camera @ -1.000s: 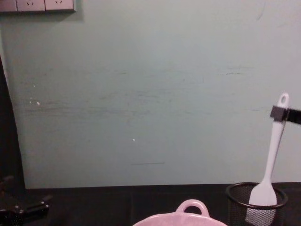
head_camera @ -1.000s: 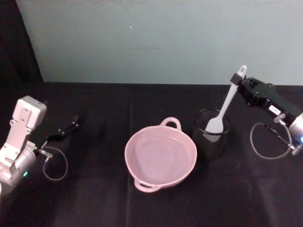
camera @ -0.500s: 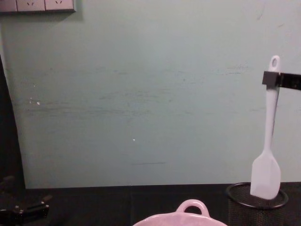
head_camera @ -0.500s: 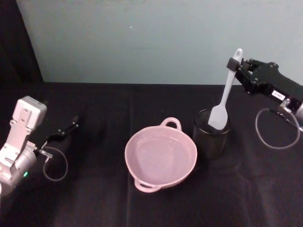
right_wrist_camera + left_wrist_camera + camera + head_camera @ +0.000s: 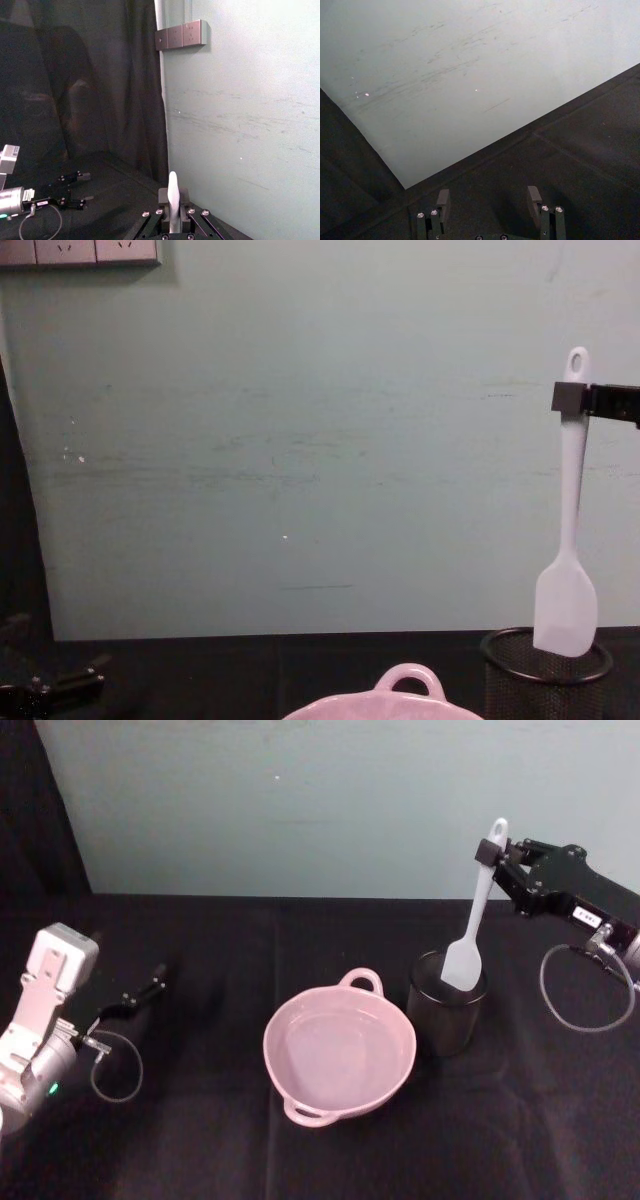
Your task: Use the one hand to pick up the spoon and stir the clear water in the bowl.
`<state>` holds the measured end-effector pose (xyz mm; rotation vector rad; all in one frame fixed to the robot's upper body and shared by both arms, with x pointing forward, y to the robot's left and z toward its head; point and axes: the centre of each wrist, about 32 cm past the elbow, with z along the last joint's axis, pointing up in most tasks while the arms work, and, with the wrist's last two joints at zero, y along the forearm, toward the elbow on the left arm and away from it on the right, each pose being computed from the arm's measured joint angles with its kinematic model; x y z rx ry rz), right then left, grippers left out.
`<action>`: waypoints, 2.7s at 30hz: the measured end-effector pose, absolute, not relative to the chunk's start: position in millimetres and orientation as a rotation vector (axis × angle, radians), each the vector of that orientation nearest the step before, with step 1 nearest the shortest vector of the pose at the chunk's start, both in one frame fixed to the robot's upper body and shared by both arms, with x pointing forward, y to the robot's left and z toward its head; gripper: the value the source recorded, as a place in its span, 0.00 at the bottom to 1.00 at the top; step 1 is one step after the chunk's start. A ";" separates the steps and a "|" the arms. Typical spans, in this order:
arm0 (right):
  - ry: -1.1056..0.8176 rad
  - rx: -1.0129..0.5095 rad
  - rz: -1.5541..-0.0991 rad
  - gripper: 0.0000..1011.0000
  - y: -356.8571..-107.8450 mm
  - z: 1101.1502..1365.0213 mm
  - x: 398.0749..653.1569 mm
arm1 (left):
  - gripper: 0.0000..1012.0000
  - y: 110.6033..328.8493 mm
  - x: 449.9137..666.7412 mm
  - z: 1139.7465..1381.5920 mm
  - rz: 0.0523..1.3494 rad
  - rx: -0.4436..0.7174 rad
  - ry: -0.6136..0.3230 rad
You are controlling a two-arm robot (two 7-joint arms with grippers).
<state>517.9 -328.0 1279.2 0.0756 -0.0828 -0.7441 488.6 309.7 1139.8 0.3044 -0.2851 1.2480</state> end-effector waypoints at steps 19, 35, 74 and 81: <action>-0.077 0.080 -0.747 0.11 -328.3 1277.1 518.1 | 0.99 309.7 488.6 1139.8 1.248 0.305 -0.285; -0.079 0.091 -0.709 0.11 -316.1 1278.1 516.5 | 0.99 309.7 488.6 1139.8 1.248 0.304 -0.285; -0.087 0.069 -0.492 0.11 -234.2 1201.1 517.7 | 0.99 309.7 488.6 1139.8 1.248 0.304 -0.285; -0.072 0.072 -0.484 0.11 -228.8 1195.6 519.3 | 0.99 309.7 488.6 1139.8 1.248 0.304 -0.285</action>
